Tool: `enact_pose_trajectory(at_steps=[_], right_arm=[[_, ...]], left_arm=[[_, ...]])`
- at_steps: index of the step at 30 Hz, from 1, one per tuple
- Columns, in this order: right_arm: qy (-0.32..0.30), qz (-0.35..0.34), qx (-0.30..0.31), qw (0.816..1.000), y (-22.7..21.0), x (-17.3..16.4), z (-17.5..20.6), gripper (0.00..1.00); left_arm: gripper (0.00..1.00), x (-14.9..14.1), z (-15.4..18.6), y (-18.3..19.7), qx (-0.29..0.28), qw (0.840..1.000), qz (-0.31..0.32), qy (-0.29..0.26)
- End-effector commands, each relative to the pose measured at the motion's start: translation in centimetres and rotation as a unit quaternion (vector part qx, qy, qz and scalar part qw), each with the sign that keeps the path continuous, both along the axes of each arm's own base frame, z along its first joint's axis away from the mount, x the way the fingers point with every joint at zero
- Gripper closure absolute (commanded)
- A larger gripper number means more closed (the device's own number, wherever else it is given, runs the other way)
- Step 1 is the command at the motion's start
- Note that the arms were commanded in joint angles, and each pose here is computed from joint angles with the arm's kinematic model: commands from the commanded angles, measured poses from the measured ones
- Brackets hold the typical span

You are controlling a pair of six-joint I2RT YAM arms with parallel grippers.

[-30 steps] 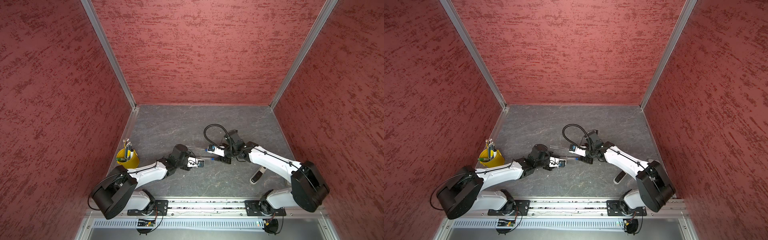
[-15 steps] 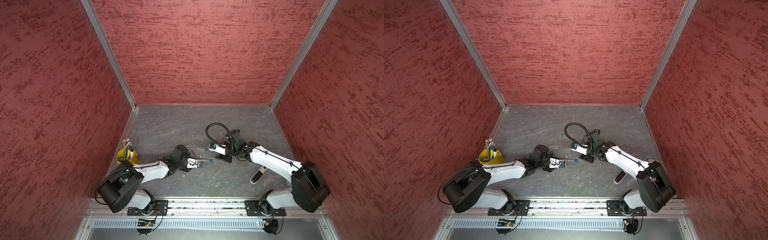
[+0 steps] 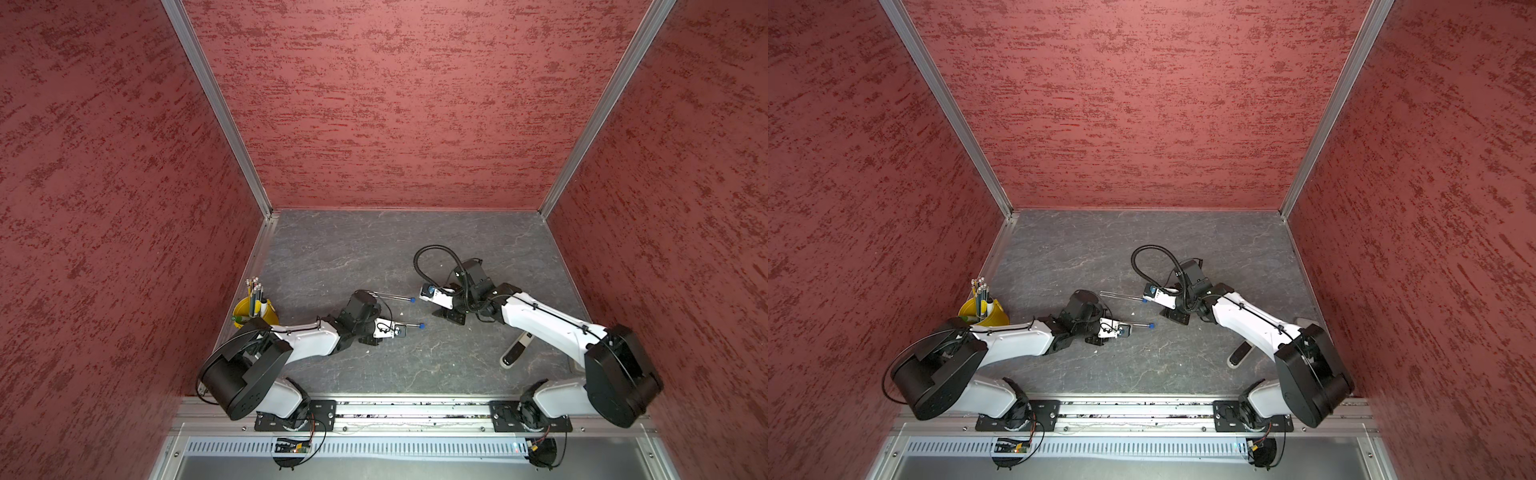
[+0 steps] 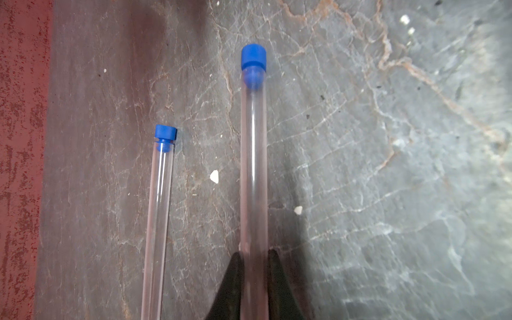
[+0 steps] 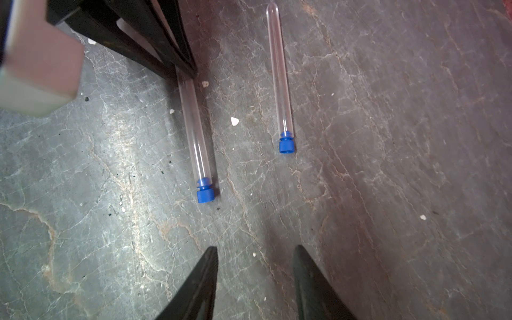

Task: Insert stoppers into test tubes
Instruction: Place the test tube at the center of the board.

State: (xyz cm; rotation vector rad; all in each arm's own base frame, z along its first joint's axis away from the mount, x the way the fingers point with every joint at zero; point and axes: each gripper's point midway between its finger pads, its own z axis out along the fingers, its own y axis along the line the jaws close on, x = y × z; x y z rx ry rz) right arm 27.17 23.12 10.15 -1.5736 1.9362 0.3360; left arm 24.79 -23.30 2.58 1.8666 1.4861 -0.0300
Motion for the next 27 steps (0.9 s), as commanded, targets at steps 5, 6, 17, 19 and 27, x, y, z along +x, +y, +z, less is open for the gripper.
enact_pose_trajectory(at_steps=[5, 6, 17, 19, 27], right_arm=[[-0.019, -0.005, 0.0, 1.0, -0.4, 0.4, 0.5, 0.52], [-0.019, -0.004, -0.001, 1.0, -0.4, 0.4, 0.5, 0.53], [-0.022, -0.007, -0.005, 1.0, -0.6, 0.6, 0.4, 0.53], [-0.022, -0.007, -0.004, 1.0, -0.7, 0.5, 0.4, 0.53], [-0.024, -0.007, -0.004, 1.0, -0.7, 0.5, 0.4, 0.53]], left_arm=[[0.86, 0.1, -0.3, -0.2, -0.002, 1.0, 0.002, 0.015], [0.85, 0.1, -0.4, -0.1, 0.0, 1.0, 0.003, 0.016], [0.85, 0.9, -0.5, 1.0, 0.001, 1.0, 0.021, 0.015], [0.84, 0.9, -0.5, 1.1, 0.001, 1.0, 0.02, 0.016], [0.84, 1.3, -0.7, 1.8, 0.007, 0.999, 0.029, 0.016]])
